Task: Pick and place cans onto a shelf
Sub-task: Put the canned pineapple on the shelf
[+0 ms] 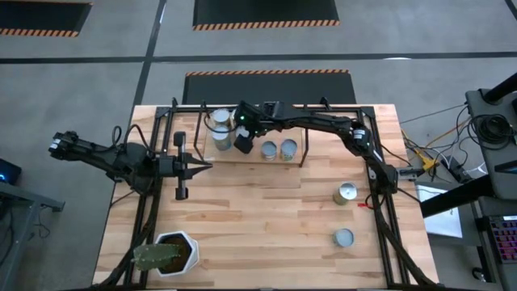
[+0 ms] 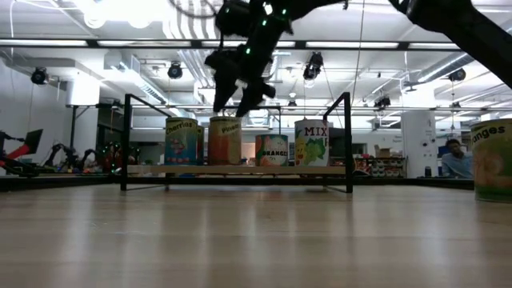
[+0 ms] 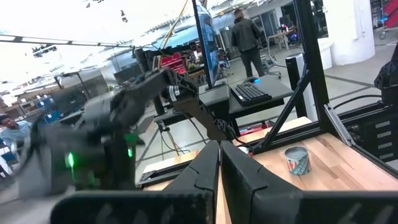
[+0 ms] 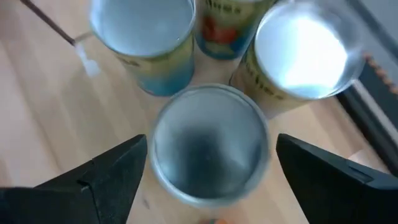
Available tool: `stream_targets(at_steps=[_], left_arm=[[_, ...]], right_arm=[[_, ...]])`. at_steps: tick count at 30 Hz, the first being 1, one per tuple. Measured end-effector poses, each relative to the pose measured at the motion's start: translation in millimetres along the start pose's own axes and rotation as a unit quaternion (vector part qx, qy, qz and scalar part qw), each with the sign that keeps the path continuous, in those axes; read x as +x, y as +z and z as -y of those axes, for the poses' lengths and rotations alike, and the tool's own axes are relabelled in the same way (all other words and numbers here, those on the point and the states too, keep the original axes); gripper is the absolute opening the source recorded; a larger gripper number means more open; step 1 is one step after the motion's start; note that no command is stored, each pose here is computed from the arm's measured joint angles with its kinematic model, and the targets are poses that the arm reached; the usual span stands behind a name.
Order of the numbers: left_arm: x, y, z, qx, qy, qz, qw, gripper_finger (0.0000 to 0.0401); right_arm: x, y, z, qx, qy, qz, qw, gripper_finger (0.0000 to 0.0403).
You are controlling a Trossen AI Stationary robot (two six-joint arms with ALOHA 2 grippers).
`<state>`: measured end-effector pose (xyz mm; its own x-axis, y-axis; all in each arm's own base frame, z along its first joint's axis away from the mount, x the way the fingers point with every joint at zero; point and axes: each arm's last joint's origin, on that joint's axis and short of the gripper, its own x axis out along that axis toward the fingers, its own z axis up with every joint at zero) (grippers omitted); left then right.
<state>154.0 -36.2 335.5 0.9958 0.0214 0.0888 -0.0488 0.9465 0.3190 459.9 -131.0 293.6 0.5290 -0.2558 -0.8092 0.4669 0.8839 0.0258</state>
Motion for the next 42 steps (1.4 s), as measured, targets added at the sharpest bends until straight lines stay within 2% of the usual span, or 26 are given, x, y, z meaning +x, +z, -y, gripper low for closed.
stream_targets(at_steps=[4, 7, 12, 16, 18, 24, 42], left_arm=[[0, 0, 0, 0.0, 0.0, 0.0, 1.0, 0.0], [0, 0, 0, 0.0, 0.0, 0.0, 1.0, 0.0], [0, 0, 0, 0.0, 0.0, 0.0, 1.0, 0.0], [0, 0, 0, 0.0, 0.0, 0.0, 1.0, 0.0], [0, 0, 0, 0.0, 0.0, 0.0, 1.0, 0.0], [0, 0, 0, 0.0, 0.0, 0.0, 1.0, 0.0], [0, 0, 0, 0.0, 0.0, 0.0, 1.0, 0.0]], right_arm=[[-27, 1, 3, -0.054, 0.0, -0.001, 0.999, 0.0326], [-38, -2, 4, -0.099, 0.0, -0.014, 0.995, 0.0288], [-38, -4, 2, -0.175, 0.043, -0.018, 0.983, 0.0169], [-25, -1, -2, -0.21, 0.045, 0.008, 0.977, 0.0065], [-15, 0, -3, -0.224, 0.044, 0.018, 0.973, 0.0025], [-10, 3, -4, -0.231, 0.043, 0.045, 0.971, 0.0013], [-9, 3, -4, -0.226, 0.043, 0.048, 0.972, 0.0009]])
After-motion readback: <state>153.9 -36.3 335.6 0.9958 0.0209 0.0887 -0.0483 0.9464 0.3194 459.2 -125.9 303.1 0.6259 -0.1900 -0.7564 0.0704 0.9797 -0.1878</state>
